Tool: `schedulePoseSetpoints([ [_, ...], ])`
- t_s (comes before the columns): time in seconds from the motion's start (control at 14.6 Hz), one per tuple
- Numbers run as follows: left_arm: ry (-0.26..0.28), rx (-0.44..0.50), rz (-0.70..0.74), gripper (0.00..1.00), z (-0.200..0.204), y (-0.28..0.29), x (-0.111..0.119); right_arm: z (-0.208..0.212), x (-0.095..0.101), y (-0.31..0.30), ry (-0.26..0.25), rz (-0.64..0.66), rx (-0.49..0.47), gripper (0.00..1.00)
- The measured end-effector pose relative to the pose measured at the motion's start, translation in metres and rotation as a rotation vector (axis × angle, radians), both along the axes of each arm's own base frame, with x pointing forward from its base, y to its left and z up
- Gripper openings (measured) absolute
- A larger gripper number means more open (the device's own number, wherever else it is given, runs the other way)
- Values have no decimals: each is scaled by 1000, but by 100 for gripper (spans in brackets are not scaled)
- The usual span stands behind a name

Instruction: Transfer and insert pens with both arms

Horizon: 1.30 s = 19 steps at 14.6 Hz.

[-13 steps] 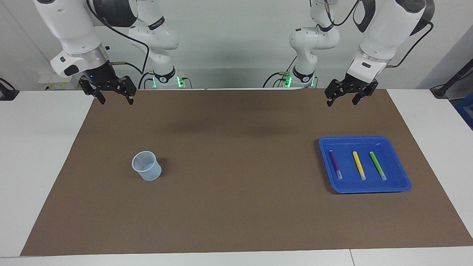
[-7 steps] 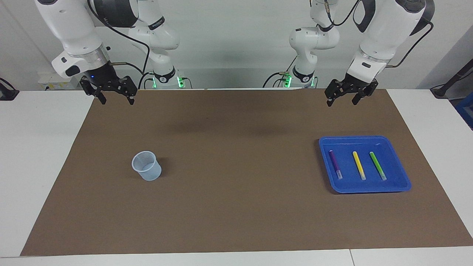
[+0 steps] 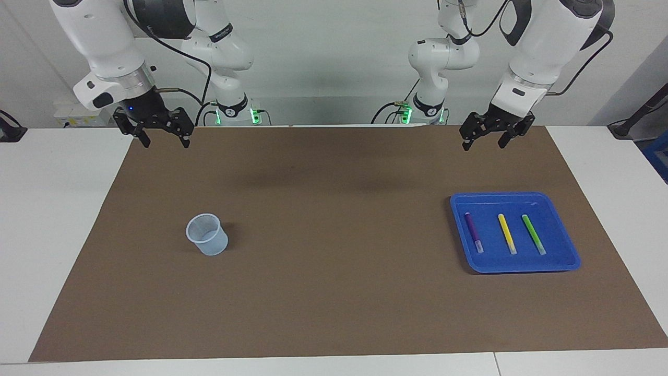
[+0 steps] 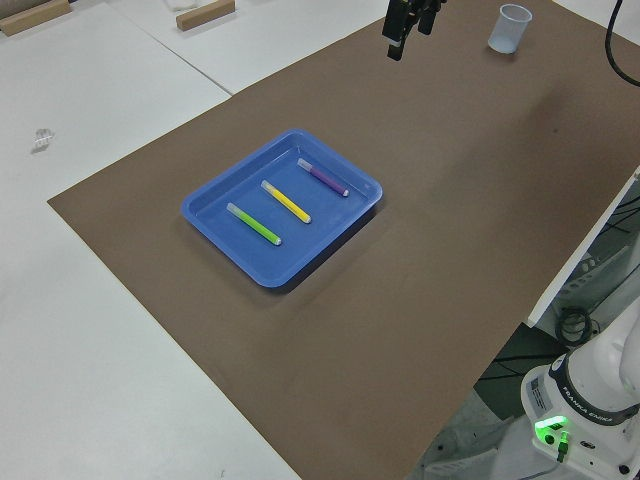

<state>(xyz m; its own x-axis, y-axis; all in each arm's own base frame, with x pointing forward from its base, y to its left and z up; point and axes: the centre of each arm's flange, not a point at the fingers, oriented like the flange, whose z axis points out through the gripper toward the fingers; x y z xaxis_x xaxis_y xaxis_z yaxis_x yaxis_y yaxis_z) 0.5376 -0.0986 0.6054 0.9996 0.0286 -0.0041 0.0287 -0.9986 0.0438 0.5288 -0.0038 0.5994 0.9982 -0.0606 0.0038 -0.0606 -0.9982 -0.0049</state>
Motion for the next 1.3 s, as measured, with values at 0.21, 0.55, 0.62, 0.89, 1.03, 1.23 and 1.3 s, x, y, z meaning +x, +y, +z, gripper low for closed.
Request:
schedulePoseSetpoints([
  [0.21, -1, 0, -2, 100, 0, -1, 0, -1, 0, 0, 1, 0, 0, 100],
  [0.55, -1, 0, 3, 100, 1, 0, 0, 0, -1, 0, 0, 0, -1, 100],
  [0.62, -1, 0, 12, 100, 1, 3, 0, 0, -1, 0, 0, 0, -1, 100],
  [0.89, -5, 4, 56, 100, 1, 27, 4, 0, -2, 0, 0, 0, -1, 100],
  [1.03, -32, 17, 65, 100, 1, 40, 9, 0, -2, 0, 0, 0, -1, 100],
  [1.23, -60, 19, 63, 100, -10, 50, 14, 0, -2, 0, 0, 0, -1, 100],
  [1.3, -65, 18, 64, 100, -14, 52, 16, 0, -2, 0, 0, 0, -1, 100],
])
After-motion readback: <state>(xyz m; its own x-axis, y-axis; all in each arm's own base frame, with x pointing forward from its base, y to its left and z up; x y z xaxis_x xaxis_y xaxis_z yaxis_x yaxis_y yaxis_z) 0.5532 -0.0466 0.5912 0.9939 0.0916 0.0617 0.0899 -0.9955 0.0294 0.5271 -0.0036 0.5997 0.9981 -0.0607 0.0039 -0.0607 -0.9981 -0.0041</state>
